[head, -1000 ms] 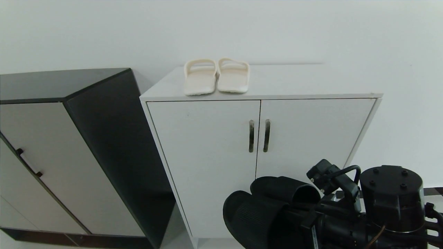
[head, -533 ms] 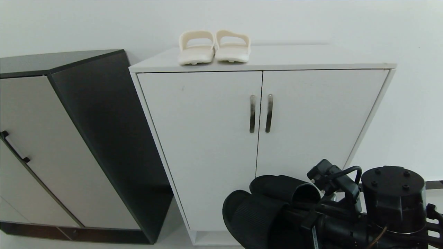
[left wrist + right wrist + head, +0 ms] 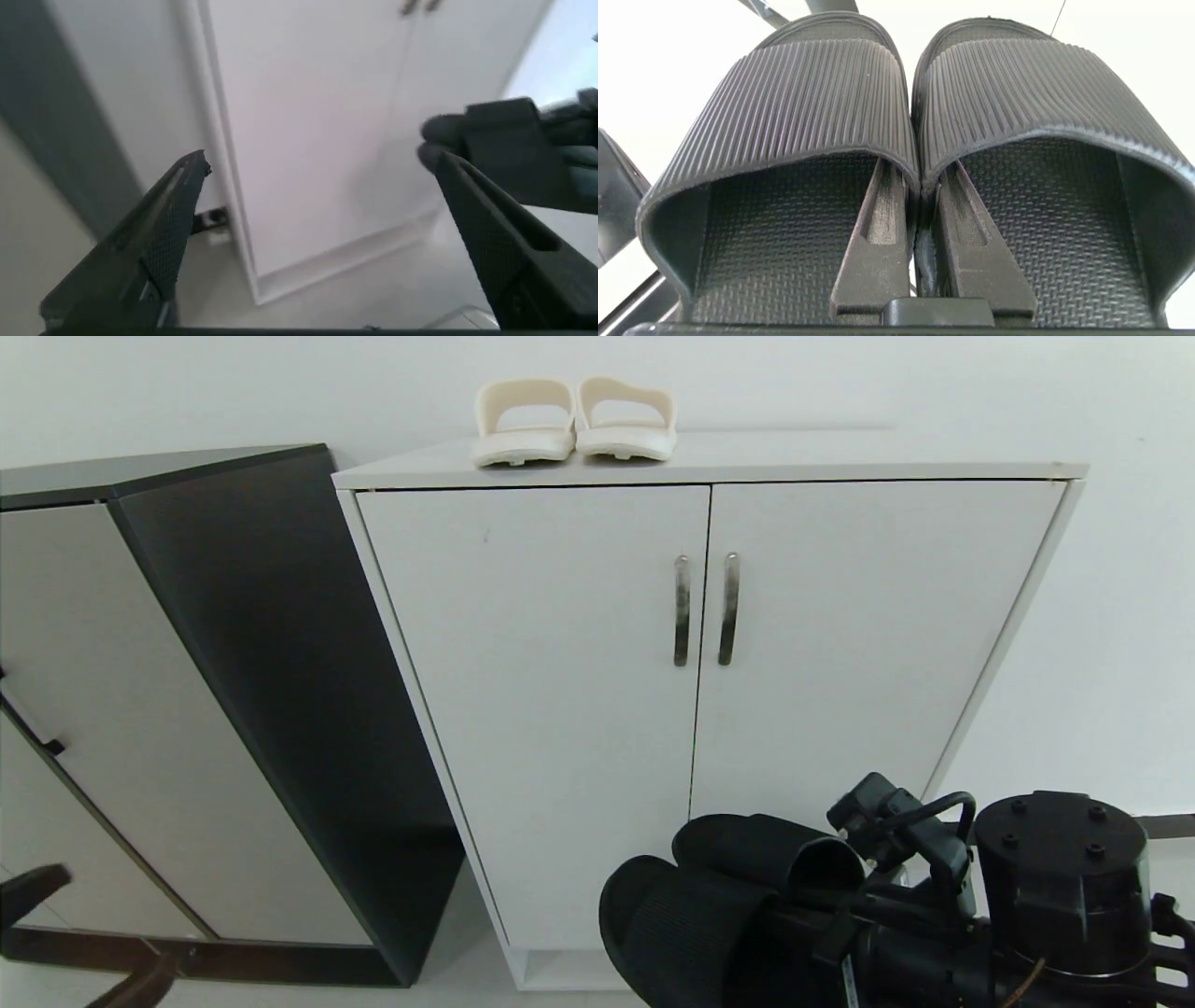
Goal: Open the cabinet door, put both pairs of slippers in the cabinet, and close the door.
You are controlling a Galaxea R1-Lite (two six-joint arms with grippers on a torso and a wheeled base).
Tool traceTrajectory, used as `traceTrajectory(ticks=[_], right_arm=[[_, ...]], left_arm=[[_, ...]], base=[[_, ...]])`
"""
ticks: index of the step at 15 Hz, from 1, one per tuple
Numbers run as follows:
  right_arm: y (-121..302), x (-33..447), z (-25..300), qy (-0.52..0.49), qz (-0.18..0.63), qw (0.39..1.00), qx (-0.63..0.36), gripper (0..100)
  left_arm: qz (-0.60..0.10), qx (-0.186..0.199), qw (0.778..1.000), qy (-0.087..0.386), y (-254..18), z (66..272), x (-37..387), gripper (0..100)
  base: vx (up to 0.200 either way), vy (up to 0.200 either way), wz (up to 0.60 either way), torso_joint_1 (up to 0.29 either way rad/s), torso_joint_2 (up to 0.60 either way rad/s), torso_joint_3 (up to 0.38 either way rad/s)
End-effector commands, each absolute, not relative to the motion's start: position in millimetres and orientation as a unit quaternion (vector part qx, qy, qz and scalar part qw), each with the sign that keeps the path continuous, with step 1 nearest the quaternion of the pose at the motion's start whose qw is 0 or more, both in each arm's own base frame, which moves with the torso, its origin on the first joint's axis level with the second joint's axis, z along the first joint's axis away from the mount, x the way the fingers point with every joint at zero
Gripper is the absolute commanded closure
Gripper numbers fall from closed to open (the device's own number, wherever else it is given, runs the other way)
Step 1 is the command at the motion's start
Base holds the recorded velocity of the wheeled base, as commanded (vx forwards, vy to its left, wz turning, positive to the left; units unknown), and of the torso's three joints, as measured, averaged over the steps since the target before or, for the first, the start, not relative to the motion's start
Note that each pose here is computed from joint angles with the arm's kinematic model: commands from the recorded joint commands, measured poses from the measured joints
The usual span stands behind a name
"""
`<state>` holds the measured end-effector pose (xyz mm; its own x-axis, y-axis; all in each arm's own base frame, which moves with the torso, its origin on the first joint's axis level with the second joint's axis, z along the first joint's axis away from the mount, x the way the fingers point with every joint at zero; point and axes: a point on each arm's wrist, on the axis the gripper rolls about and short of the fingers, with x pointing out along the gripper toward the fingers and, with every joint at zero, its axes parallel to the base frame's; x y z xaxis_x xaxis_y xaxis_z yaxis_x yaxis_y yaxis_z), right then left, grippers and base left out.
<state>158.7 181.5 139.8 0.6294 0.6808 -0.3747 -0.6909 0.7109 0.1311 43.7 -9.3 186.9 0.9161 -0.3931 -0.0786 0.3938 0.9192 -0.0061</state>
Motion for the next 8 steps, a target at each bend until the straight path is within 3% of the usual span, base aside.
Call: traceTrajectory(ticks=[1, 4, 5, 8], right_arm=[[183.1, 156.8, 138.1, 0.204, 0.384, 0.9, -0.019, 100], [182.5, 155.4, 137.4, 0.2, 0.388, 0.899, -0.032, 100], [182.0, 155.5, 137.0, 0.2, 0.387, 0.9, -0.032, 100], [182.9, 157.7, 134.1, 0.206, 0.385, 0.899, -0.034, 100]], left_arm=[[-0.348, 0.001, 0.932, 0.099, -34.8, 210.3, 125.4, 0], [-0.45, 0.004, 0.888, 0.093, -78.4, 235.1, 148.8, 0], [-0.497, -0.019, 0.863, 0.09, -102.7, 251.8, 153.6, 0], [-0.548, -0.029, 0.832, 0.083, -150.9, 274.9, 173.0, 0]], base=[[0.0, 0.0, 0.0, 0.0, 0.0, 0.0], [0.0, 0.0, 0.0, 0.0, 0.0, 0.0], [0.0, 0.0, 0.0, 0.0, 0.0, 0.0], [0.0, 0.0, 0.0, 0.0, 0.0, 0.0]])
